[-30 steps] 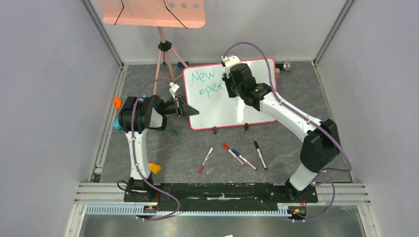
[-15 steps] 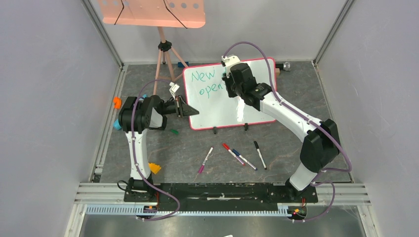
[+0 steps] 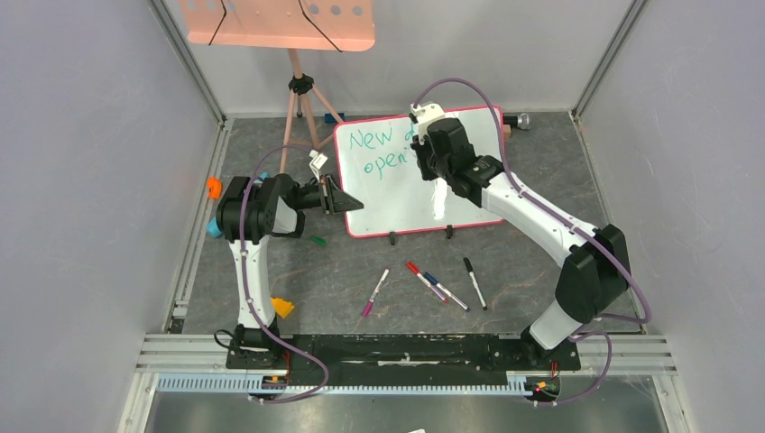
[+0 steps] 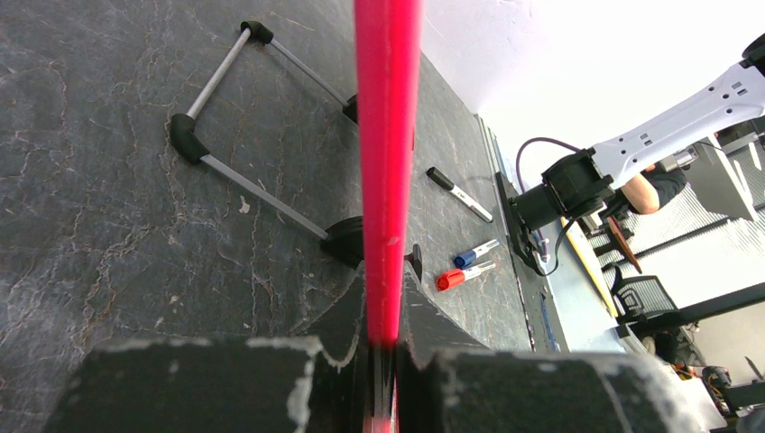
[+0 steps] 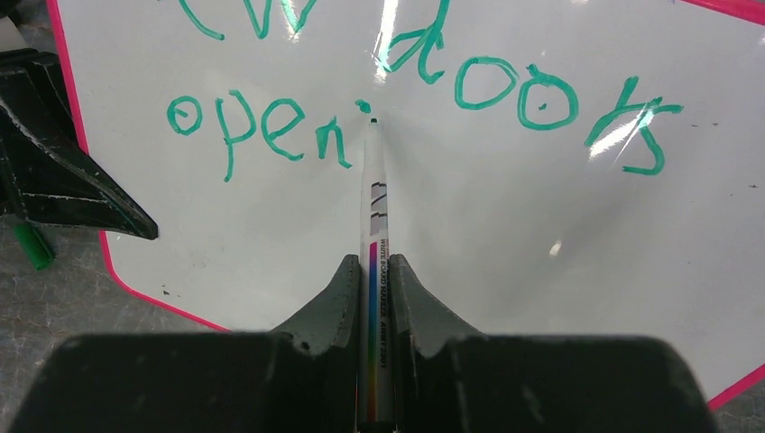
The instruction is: Write a sentence on the whiteboard
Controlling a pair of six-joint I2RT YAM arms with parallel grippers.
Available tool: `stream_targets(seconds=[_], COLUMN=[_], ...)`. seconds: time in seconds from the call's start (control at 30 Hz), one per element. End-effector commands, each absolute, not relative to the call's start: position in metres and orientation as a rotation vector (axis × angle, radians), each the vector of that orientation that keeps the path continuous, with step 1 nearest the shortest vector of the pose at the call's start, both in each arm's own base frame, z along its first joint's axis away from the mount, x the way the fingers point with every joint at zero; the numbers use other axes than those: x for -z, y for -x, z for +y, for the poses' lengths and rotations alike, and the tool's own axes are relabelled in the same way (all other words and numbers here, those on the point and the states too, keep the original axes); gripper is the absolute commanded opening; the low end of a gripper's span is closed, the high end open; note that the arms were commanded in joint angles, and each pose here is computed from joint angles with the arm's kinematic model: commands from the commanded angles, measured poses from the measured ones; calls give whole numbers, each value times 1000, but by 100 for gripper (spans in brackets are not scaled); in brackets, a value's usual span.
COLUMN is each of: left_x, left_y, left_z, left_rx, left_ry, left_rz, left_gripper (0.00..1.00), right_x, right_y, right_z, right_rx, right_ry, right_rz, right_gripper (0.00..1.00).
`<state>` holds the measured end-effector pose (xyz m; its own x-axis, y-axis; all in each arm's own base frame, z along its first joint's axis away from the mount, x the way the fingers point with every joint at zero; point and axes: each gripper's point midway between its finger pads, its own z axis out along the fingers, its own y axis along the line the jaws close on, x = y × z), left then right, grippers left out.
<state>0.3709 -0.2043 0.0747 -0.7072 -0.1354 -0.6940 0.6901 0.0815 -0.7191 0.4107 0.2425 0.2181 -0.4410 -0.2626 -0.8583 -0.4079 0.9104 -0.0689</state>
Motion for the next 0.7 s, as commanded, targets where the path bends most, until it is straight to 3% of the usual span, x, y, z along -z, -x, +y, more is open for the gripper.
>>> stream_targets(seconds=[0.0,0.67], left_x=[-60,-60], left_y=[-393,-393], left_z=[-197,-197], left_rx=[1602,1601], left_ry=[-460,-460], left_rz=[1715,1714], left_gripper=[2,2], right_x=[-234,-202], right_y=[-407,-403], right_z=[239,235], right_rx=[-195,-160], right_ry=[478,506], right_rz=[2004,2082], right_gripper=[0,0])
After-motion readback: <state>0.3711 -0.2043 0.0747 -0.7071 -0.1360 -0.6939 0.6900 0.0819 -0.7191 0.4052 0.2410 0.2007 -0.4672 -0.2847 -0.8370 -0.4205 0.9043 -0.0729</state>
